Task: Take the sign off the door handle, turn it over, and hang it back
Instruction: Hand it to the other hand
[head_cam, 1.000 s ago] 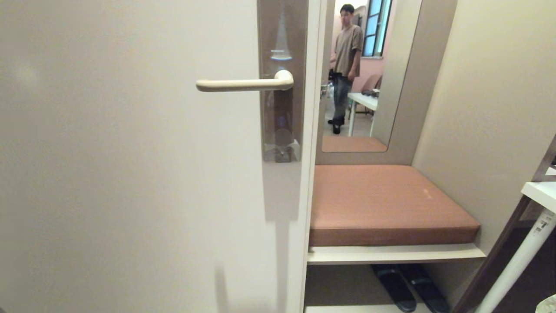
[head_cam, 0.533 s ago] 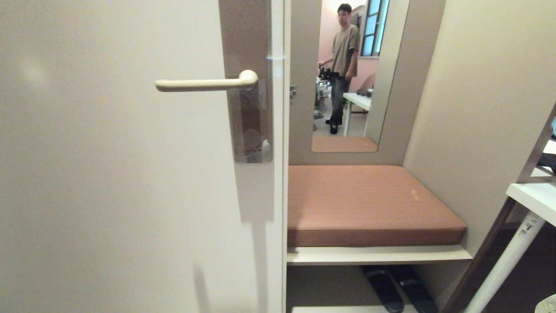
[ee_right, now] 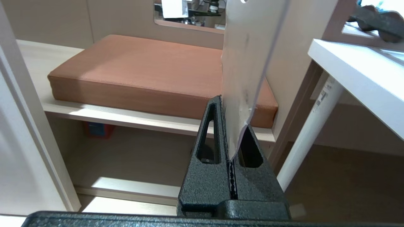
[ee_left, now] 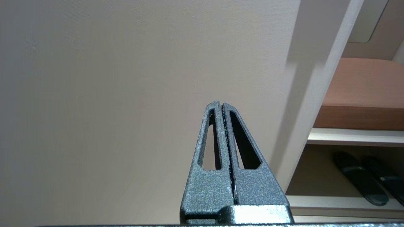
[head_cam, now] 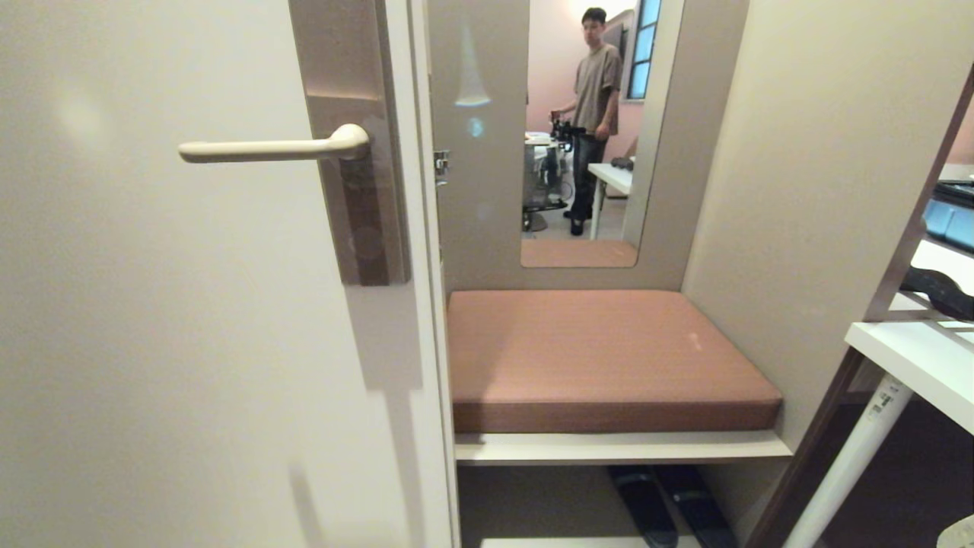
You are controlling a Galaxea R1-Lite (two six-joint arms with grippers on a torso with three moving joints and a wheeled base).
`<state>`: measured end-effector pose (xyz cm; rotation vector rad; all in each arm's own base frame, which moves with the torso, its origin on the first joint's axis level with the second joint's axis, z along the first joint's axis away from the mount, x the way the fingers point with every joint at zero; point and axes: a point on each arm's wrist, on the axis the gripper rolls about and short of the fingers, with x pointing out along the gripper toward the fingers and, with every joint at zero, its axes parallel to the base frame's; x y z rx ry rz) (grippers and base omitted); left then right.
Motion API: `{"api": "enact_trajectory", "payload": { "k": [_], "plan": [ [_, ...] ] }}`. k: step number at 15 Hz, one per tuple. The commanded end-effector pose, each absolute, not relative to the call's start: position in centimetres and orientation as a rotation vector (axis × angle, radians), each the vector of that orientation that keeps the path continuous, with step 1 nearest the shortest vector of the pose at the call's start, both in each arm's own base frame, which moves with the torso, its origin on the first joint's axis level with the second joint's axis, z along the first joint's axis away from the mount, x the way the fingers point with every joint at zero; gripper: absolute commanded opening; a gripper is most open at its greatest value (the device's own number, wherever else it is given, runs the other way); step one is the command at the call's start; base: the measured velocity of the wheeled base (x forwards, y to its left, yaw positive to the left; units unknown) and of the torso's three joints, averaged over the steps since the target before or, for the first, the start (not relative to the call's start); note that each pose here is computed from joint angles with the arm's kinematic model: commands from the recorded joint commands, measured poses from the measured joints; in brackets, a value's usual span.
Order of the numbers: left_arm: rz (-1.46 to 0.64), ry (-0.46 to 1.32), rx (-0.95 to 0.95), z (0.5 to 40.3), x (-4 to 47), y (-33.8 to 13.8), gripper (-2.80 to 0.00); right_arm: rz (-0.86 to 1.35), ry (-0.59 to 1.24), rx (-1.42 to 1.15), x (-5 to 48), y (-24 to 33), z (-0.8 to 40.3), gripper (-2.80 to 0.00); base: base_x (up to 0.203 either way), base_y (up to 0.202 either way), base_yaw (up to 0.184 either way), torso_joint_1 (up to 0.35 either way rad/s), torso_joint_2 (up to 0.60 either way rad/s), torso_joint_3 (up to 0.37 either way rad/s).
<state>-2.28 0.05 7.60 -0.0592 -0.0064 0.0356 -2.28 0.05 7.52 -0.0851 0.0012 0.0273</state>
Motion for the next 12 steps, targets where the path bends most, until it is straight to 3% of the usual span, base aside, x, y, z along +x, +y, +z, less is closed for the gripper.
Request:
{"api": "enact_trajectory", "payload": {
  "k": [1,12],
  "plan": [
    [0.037,-0.006,-0.060,7.60,-2.28,0.05,-2.80,0.029,0.002,-0.086,-2.28,0.05,7.52,-2.80,0.000,0.000,0.000,0.000,0.00,0.000],
    [0.037,-0.007,-0.063,7.61,-2.28,0.05,-2.80,0.029,0.002,-0.087,-2.28,0.05,7.52,-2.80,0.000,0.000,0.000,0.000,0.00,0.000]
  ]
}}
